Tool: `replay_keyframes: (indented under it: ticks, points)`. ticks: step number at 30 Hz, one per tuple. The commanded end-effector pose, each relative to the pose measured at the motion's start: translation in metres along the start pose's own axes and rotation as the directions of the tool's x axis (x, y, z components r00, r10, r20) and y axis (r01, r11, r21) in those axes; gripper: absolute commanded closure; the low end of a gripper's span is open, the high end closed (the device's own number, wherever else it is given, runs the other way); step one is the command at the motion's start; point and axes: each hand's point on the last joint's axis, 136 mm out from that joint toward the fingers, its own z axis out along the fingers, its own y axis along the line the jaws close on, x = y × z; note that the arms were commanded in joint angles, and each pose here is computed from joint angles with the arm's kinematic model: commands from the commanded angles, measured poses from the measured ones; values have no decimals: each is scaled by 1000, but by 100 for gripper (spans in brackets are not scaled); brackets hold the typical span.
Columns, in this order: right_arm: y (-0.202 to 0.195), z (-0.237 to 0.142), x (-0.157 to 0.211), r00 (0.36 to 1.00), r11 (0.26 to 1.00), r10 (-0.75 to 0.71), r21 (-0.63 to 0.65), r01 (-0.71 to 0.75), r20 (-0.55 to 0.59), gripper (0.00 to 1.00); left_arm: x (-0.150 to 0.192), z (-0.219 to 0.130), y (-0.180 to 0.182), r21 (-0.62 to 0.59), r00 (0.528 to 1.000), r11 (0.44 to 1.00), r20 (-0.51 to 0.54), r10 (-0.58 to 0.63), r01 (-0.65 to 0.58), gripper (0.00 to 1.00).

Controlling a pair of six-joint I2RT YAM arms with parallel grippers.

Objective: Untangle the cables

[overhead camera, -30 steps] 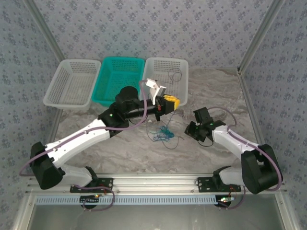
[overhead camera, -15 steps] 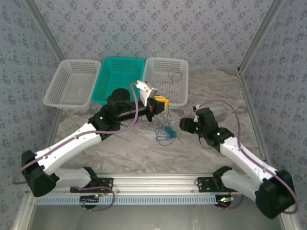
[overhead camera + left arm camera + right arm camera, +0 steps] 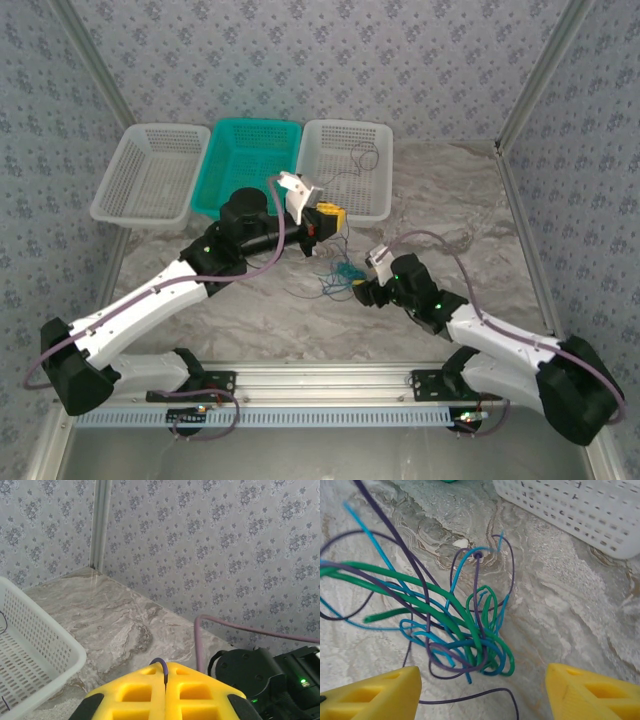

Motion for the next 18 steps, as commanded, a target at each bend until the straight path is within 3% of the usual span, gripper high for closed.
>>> replay_keyframes:
  ticks: [1, 8, 14, 16, 18]
  points:
    - [8, 13, -15, 993, 994, -99, -33, 101, 59, 33, -19, -11, -6, 8, 998, 1000, 57, 24, -24, 100]
    - [8, 41, -17, 991, 993, -109, -42, 113, 83, 36, -18, -18, -6, 0, 997, 1000, 70, 25, -25, 100]
    - [-3, 57, -16, 994, 996, -84, 18, 83, 69, 80, -21, -30, -1, -47, 995, 998, 91, 34, -29, 100]
    - [-14, 58, -11, 997, 995, -68, 69, 66, 39, 93, -25, -40, 6, -94, 993, 995, 106, 45, -35, 100]
    - [-23, 57, -6, 999, 993, -48, 111, 45, 23, 100, -30, -53, 17, -151, 991, 988, 122, 46, -27, 100]
